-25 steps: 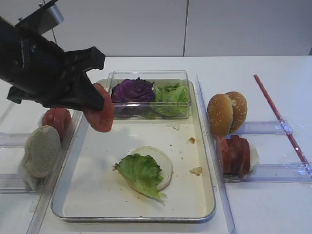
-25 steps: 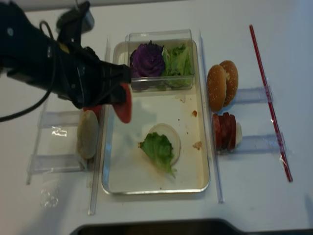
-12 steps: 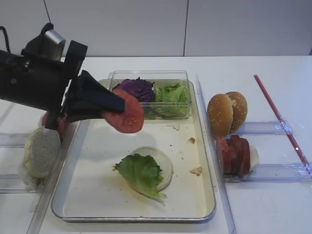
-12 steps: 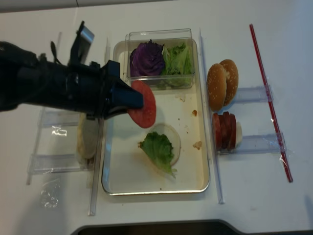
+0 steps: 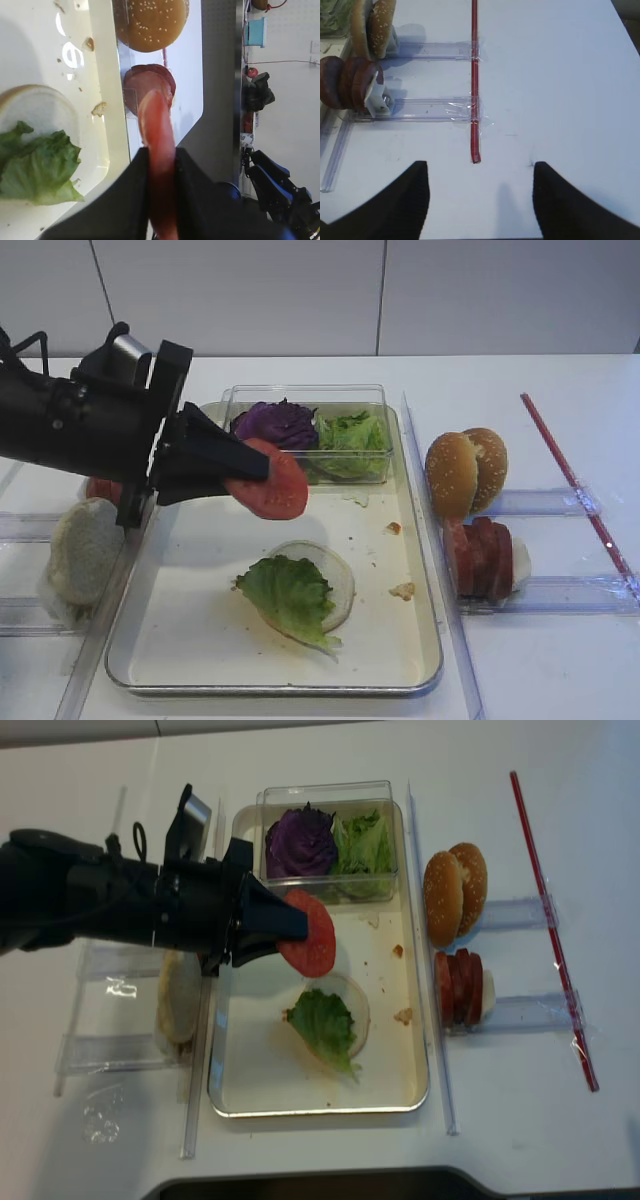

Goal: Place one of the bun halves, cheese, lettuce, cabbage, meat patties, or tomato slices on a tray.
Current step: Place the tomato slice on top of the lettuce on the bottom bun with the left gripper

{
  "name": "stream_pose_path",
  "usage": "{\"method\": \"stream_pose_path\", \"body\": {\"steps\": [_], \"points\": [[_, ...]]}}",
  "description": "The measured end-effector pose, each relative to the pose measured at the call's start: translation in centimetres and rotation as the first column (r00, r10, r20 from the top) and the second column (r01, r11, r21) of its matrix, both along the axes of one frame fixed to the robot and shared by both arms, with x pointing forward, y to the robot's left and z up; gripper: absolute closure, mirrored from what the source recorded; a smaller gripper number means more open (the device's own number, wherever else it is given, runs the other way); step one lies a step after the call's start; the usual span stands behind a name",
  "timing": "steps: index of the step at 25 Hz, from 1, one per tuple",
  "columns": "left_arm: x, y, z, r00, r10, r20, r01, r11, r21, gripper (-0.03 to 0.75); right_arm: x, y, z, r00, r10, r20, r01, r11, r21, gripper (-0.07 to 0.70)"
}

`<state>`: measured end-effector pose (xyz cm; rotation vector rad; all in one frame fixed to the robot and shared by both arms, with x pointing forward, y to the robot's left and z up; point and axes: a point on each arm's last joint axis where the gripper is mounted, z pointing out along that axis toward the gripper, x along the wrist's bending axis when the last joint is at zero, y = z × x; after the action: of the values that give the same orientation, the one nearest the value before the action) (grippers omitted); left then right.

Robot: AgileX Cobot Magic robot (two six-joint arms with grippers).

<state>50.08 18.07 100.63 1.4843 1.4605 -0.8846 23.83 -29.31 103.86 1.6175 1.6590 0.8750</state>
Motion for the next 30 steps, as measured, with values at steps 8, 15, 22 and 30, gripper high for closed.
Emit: {"method": "stream_pose_path", "body": {"steps": [8,15,22,30], "points": [[-2.0,-2.0,-1.3,0.997,-0.055,-0.049,0.054,0.998,-0.013,0.605,0.0,0.0,0.0,1.000,0.000,0.000,0.000,1.000,0.000,0.143],[-1.9,-2.7,-1.3,0.999,-0.027,-0.036,0.027,1.000,-0.012,0.606,0.0,0.0,0.0,1.000,-0.001,0.000,0.001,1.000,-0.001,0.143],[-1.5,-2.8,-2.1,0.998,-0.024,-0.052,0.023,1.000,-0.008,0.607,0.0,0.0,0.0,1.000,-0.001,0.000,0.001,1.000,-0.001,0.143],[-0.7,-3.2,-5.8,0.989,-0.053,-0.137,0.052,0.999,-0.007,0.608,0.0,0.0,0.0,1.000,-0.001,0.000,0.001,1.000,-0.001,0.143]]}}
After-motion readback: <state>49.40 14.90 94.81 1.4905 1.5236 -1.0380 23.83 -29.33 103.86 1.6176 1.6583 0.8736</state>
